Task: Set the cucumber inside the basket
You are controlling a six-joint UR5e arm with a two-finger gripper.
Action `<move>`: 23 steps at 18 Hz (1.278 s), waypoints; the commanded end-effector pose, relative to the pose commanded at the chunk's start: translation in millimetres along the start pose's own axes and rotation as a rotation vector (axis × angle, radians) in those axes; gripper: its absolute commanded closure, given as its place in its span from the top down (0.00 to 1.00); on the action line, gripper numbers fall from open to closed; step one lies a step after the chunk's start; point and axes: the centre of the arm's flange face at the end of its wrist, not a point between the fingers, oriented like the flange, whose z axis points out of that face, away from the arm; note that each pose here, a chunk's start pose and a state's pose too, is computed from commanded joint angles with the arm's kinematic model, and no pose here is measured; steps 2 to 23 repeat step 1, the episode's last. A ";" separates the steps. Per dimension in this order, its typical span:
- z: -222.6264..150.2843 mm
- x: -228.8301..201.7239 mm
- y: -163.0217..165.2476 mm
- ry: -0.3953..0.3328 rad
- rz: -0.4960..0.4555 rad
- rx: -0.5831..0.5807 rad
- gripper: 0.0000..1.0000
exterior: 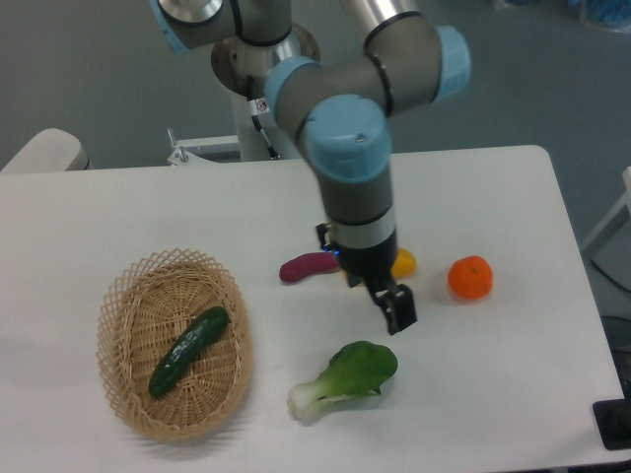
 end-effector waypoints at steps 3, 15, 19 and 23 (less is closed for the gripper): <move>-0.3 0.0 -1.1 -0.002 0.001 0.002 1.00; -0.3 0.0 -1.1 -0.002 0.001 0.002 1.00; -0.3 0.0 -1.1 -0.002 0.001 0.002 1.00; -0.3 0.0 -1.1 -0.002 0.001 0.002 1.00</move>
